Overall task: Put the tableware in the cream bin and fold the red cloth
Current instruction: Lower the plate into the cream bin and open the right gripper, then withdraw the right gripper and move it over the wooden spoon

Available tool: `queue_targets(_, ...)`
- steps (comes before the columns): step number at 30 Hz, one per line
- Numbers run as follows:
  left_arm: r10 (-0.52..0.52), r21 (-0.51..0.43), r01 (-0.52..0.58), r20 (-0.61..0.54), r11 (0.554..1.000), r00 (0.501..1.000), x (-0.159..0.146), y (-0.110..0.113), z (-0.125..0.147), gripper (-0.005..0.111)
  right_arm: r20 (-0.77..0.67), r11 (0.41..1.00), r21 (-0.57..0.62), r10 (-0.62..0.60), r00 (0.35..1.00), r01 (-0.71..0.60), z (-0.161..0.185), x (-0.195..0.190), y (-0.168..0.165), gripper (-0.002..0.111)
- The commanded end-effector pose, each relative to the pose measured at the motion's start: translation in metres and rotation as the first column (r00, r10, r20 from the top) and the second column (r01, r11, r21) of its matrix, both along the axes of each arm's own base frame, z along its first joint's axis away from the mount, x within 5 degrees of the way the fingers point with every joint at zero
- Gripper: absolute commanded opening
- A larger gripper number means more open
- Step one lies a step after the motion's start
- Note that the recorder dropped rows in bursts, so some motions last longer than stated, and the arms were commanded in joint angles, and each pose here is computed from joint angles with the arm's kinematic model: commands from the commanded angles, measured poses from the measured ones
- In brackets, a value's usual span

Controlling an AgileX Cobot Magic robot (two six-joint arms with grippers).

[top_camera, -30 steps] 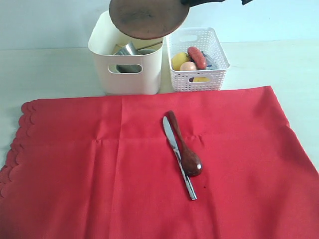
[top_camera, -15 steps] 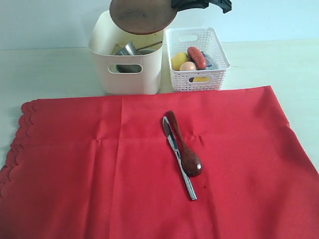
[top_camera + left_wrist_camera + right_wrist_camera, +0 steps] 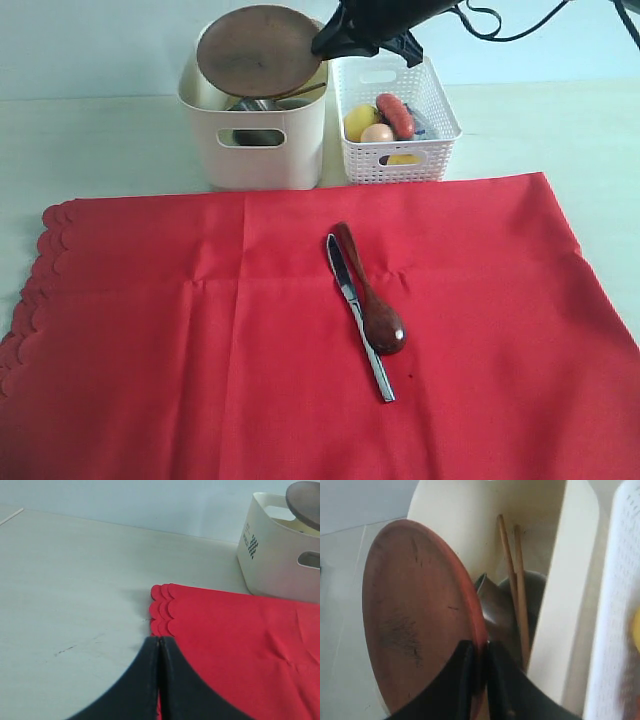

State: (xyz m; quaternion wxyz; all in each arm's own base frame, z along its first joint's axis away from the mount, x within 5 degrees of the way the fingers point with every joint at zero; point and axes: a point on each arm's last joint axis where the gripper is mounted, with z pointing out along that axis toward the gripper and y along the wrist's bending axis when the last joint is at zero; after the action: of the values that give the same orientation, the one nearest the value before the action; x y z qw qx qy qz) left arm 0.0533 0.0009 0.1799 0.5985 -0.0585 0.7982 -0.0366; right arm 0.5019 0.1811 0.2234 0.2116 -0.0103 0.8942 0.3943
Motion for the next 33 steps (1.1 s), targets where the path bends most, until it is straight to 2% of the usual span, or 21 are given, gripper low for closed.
queue_targets(1,-0.003,-0.002,0.003,0.012,1.000,1.000,0.000,0.000,0.001,0.000,0.004,0.993,0.055,-0.103,0.995,0.102,0.001,0.009,0.000,0.000)
queue_targets(3,-0.003,-0.002,0.003,0.012,1.000,1.000,0.000,0.000,0.001,0.000,-0.009,0.990,0.064,-0.126,0.992,0.127,-0.001,0.010,0.000,0.003)
queue_targets(9,-0.003,-0.002,0.003,0.012,1.000,1.000,0.000,0.000,0.001,0.000,-0.037,0.989,0.071,-0.131,0.991,0.133,-0.014,0.013,0.001,0.045)
queue_targets(11,-0.003,-0.002,0.003,0.012,1.000,1.000,0.000,0.000,0.001,0.000,-0.030,0.987,0.084,-0.132,0.991,0.134,-0.007,0.012,0.001,0.049)
queue_targets(15,-0.003,-0.002,0.003,0.012,1.000,1.000,0.000,0.000,0.001,0.000,0.009,0.990,0.078,-0.121,0.993,0.120,0.013,0.007,0.000,0.050)
queue_targets(19,-0.003,-0.002,0.003,0.012,1.000,1.000,0.000,0.000,0.001,0.000,-0.009,0.998,-0.048,-0.030,1.000,0.029,0.025,-0.007,-0.005,0.050)
queue_targets(25,-0.003,-0.002,0.003,0.012,1.000,1.000,0.000,0.000,0.001,0.000,-0.014,0.991,-0.101,0.088,0.996,-0.089,0.050,-0.026,-0.008,0.049)
queue_targets(27,-0.003,-0.002,0.003,0.012,1.000,1.000,0.000,0.000,0.001,0.000,-0.013,0.977,-0.166,0.135,0.991,-0.135,0.058,-0.034,-0.012,0.049)
queue_targets(30,-0.003,-0.002,0.003,0.012,1.000,1.000,0.000,0.000,0.001,0.000,-0.021,0.953,-0.247,0.174,0.985,-0.174,0.071,-0.045,-0.019,0.048)
queue_targets(33,-0.003,-0.002,0.003,0.012,1.000,1.000,0.000,0.000,0.001,0.000,0.002,0.950,-0.262,0.177,0.984,-0.170,0.083,-0.050,-0.021,0.048)
